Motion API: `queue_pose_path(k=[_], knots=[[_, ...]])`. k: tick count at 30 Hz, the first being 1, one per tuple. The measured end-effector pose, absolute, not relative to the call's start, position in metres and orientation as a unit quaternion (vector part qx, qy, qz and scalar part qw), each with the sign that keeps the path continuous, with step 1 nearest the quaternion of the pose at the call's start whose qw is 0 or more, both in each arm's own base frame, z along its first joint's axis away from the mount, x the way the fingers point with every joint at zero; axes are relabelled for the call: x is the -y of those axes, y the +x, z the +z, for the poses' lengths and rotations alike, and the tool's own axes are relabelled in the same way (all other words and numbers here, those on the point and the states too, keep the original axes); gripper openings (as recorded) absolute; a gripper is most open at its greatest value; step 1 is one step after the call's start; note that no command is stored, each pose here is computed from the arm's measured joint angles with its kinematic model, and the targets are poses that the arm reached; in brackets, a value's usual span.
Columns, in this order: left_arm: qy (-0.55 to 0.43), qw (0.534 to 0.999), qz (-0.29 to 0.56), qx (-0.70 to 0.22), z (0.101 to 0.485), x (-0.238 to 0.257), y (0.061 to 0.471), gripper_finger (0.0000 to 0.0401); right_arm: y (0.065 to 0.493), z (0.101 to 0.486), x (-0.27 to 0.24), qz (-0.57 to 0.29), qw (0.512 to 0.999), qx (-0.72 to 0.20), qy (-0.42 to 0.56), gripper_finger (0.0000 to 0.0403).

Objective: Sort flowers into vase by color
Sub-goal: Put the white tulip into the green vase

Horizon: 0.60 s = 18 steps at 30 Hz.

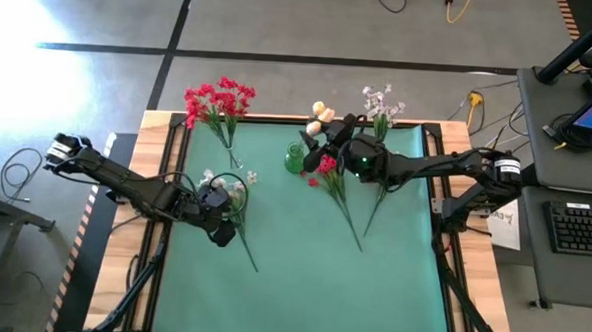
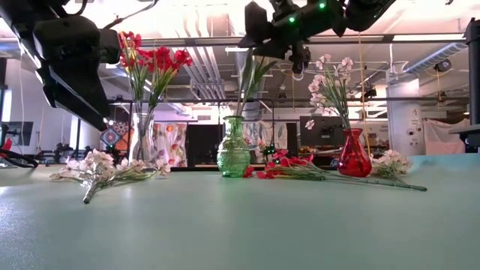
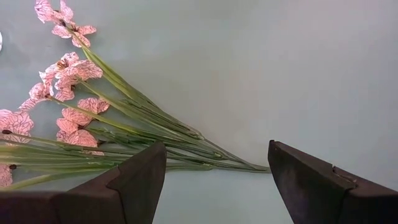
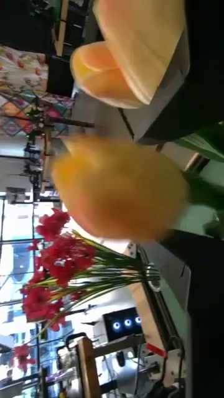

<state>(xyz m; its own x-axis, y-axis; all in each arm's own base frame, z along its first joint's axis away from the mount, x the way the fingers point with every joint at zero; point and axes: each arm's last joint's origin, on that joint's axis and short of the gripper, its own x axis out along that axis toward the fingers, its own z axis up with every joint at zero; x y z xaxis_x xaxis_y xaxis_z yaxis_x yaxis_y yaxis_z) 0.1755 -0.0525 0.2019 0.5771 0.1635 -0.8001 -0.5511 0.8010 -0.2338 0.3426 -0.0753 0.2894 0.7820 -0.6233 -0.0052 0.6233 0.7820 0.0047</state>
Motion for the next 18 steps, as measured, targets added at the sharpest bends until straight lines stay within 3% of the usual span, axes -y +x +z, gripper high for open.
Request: queue_pose_path(k=[9, 18], knots=[[-0.236, 0.856, 0.209, -0.41, 0.202, 0.053, 0.176, 0.0268, 0.341, 0.292, 0.07, -0.323, 0.946, -0.003, 0.009, 0.0285], [-0.236, 0.856, 0.209, -0.41, 0.202, 0.053, 0.176, 0.0268, 0.321, 0.308, 0.055, -0.309, 0.95, -0.039, 0.03, 0.0317]])
